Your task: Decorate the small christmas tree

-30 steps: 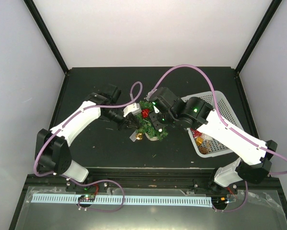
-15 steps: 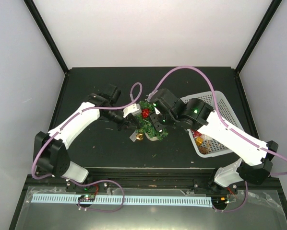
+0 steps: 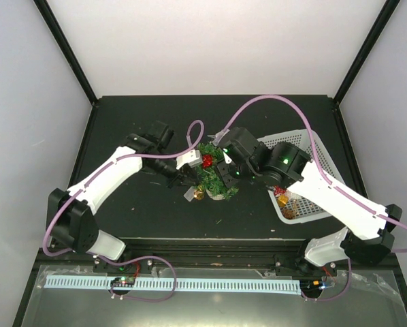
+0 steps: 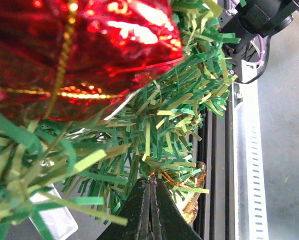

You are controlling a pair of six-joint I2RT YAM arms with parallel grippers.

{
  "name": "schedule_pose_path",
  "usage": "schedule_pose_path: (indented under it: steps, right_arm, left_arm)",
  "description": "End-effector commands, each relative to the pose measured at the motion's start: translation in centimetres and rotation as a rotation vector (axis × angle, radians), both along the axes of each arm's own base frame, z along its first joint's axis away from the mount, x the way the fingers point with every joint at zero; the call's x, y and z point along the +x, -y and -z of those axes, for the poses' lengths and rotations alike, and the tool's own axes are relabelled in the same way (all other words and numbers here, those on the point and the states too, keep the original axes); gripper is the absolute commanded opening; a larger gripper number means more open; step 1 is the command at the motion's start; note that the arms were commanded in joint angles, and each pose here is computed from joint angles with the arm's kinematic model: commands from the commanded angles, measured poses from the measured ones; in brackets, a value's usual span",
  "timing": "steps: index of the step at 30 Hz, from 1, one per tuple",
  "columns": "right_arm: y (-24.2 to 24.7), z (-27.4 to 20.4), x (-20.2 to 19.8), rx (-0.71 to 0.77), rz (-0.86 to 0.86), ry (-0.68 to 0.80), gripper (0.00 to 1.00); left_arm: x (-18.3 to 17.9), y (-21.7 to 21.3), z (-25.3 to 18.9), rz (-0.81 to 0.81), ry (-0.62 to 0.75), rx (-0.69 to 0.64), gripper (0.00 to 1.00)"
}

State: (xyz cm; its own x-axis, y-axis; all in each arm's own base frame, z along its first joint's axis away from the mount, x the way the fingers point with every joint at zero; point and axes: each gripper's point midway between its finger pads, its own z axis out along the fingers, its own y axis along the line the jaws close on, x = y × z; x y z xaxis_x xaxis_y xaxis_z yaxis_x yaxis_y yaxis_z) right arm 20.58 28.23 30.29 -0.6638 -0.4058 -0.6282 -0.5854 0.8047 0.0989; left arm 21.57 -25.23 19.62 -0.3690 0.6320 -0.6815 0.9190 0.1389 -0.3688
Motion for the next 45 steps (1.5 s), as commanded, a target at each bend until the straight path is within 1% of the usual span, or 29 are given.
schedule_pose_path:
  steps: [1,4,8,12,14,18,23,27,33,38,45]
  right_arm:
    - [0.6,-0.8,-0.6,0.014,-0.024,0.032,0.41]
    - [0.6,-1.3,-1.0,0.03,-0.062,0.05,0.4]
    - [-0.1,-1.5,-2.1,-0.017,-0.136,0.08,0.4]
    - [-1.6,-1.2,-3.2,-0.011,-0.198,0.061,0.4]
    - [-2.4,-0.6,-3.8,-0.018,-0.236,0.048,0.4]
    - [-3.8,1.8,-4.8,-0.111,-0.31,0.036,0.4]
    - [-5.4,3.7,-5.5,-0.114,-0.367,0.007,0.39]
    - [-6.1,5.5,-5.5,-0.14,-0.387,0.0,0.38]
    - [-8.1,7.5,-5.2,-0.184,-0.42,0.028,0.37]
    - [-8.9,8.7,-4.2,-0.26,-0.392,0.11,0.37]
    - [-8.7,9.3,-2.4,-0.38,-0.321,0.242,0.38]
  left_arm:
    - [-0.7,-0.1,-0.9,0.005,0.019,-0.001,0.02]
    - [-0.8,-0.2,-0.7,0.005,0.023,0.003,0.02]
    - [-0.5,-0.1,-0.1,-0.003,0.018,0.01,0.02]
    - [-0.1,0.0,0.2,-0.009,0.014,0.014,0.02]
    - [0.1,0.1,0.3,-0.01,0.018,0.016,0.02]
    - [0.5,0.3,0.3,-0.012,0.017,0.017,0.02]
    - [0.6,0.5,-0.2,-0.011,0.024,0.011,0.02]
    - [0.5,0.4,-0.2,-0.011,0.023,0.011,0.02]
    - [0.2,0.4,0.0,-0.011,0.013,0.011,0.02]
    - [0.2,0.5,0.0,-0.01,0.006,0.008,0.01]
    - [0.1,0.4,0.2,-0.008,0.002,0.012,0.02]
